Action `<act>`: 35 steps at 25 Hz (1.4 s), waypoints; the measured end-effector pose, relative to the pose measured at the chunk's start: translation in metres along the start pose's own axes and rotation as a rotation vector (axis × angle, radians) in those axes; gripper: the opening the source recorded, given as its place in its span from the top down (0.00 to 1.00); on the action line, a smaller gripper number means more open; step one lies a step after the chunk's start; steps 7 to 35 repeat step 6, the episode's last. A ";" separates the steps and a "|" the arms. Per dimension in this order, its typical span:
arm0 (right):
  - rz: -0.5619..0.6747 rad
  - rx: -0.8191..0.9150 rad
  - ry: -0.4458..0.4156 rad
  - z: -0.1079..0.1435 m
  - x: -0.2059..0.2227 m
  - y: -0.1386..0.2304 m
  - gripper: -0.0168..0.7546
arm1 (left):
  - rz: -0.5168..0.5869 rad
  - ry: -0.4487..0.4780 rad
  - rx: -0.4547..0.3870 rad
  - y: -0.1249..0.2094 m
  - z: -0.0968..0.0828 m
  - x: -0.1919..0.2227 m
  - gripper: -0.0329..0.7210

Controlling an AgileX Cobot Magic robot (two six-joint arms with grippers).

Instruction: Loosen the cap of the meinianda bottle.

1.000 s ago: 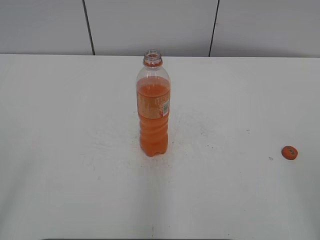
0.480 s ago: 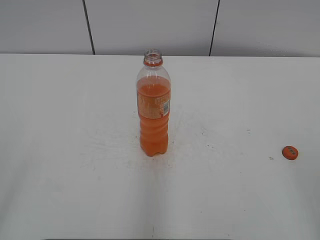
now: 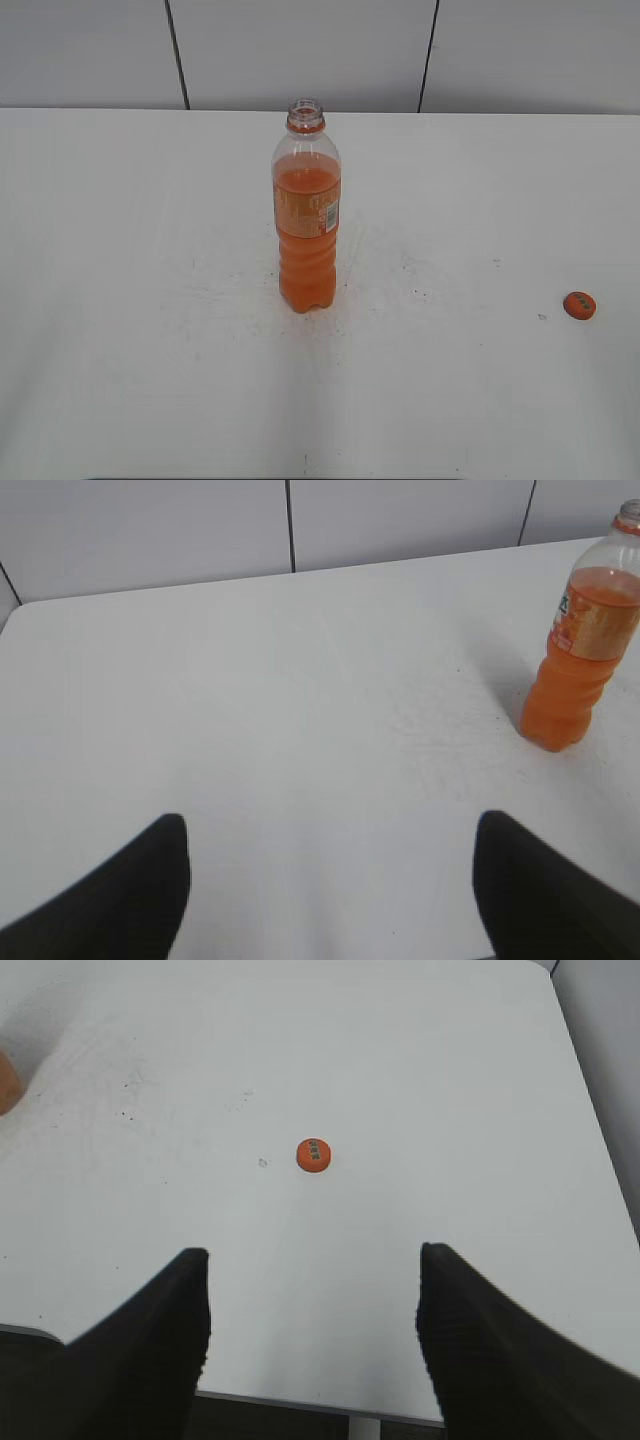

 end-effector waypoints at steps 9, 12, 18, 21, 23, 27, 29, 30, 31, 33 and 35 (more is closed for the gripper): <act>0.000 0.000 0.000 0.000 0.000 0.000 0.34 | 0.000 0.000 0.000 0.000 0.000 0.000 0.25; 0.000 0.000 0.000 0.000 0.000 0.000 0.34 | 0.000 0.000 0.000 0.000 0.000 0.000 0.25; 0.000 0.000 0.000 0.000 0.000 0.000 0.34 | 0.000 0.000 0.000 0.000 0.000 0.000 0.25; 0.000 0.000 0.000 0.000 0.000 0.000 0.34 | 0.000 0.000 0.000 0.000 0.000 0.000 0.25; 0.000 0.000 0.000 0.000 0.000 0.000 0.34 | 0.000 0.000 0.000 0.000 0.000 0.000 0.25; 0.000 0.000 0.000 0.000 0.000 0.000 0.34 | 0.000 0.000 0.000 0.000 0.000 0.000 0.25; 0.000 0.000 0.000 0.000 0.000 0.000 0.34 | 0.000 0.000 0.000 0.000 0.000 0.000 0.25; 0.000 0.000 0.000 0.000 0.000 0.000 0.34 | 0.000 0.000 0.000 0.000 0.000 0.000 0.25; 0.000 0.000 0.000 0.000 0.000 0.000 0.34 | 0.000 0.000 0.000 0.000 0.000 0.000 0.25; 0.000 0.000 0.000 0.000 0.000 0.000 0.34 | 0.000 0.000 0.000 0.000 0.000 0.000 0.25; 0.000 0.000 0.000 0.000 0.000 0.000 0.34 | 0.000 0.000 0.000 0.000 0.000 0.000 0.25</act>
Point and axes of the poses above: a point on each arm's last joint axis where the gripper is mounted, x pointing out along that axis toward the gripper, z along the wrist's bending axis when the last joint is at zero, y = z × x, the point moved 5 cm from there along x, pointing out along that axis toward the gripper, and after that the axes turned 3 degrees about -x, right-handed, at the moved point
